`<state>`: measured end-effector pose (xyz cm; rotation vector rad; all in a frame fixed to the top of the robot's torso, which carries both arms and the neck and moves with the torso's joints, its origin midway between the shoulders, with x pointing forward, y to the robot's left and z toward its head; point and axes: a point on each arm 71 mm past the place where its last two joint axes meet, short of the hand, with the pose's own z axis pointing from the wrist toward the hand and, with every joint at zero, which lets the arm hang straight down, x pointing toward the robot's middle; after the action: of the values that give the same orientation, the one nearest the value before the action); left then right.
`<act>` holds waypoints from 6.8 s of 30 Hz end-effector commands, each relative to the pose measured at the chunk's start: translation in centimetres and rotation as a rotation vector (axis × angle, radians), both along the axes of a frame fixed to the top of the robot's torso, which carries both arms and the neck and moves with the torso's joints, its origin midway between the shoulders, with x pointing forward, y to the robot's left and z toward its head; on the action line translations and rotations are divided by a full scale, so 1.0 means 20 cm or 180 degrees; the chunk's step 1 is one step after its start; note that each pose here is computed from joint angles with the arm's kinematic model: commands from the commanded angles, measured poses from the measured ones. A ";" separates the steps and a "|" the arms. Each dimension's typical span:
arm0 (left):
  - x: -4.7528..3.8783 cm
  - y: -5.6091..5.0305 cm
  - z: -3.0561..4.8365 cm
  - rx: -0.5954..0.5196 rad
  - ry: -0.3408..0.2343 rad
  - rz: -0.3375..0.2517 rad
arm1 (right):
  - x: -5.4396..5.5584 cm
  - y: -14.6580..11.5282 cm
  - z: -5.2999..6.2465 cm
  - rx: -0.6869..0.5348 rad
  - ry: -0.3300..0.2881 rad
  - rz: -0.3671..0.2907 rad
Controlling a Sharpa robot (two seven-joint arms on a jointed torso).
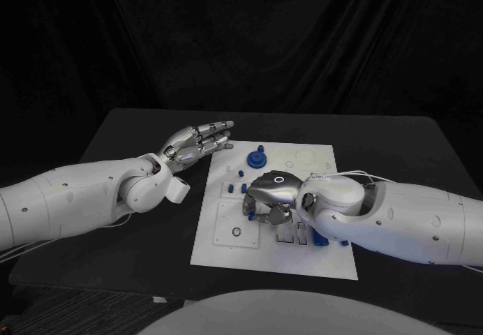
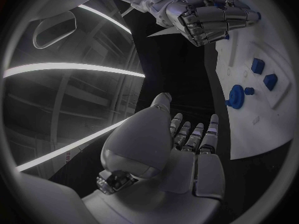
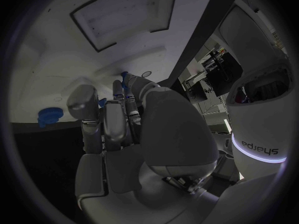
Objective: Assemble the parts on the task board
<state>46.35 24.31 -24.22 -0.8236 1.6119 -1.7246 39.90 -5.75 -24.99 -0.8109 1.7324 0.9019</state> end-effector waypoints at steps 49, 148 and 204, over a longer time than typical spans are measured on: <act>-0.006 0.02 -0.016 -0.0020 0.0054 -0.0015 | 0.20 -0.61 0.32 0.0185 -0.0667 -0.1068; -0.018 0.04 -0.082 0.0050 0.0183 0.0012 | -0.02 -0.27 0.36 0.0447 0.0000 -0.0391; -0.018 0.02 -0.080 -0.0037 0.0060 0.0029 | -0.17 0.17 0.06 -0.0078 -0.0496 0.0514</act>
<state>46.08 24.98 -25.81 -0.8495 1.6036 -1.6971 36.59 -2.51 -23.79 -0.9830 1.6120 0.9305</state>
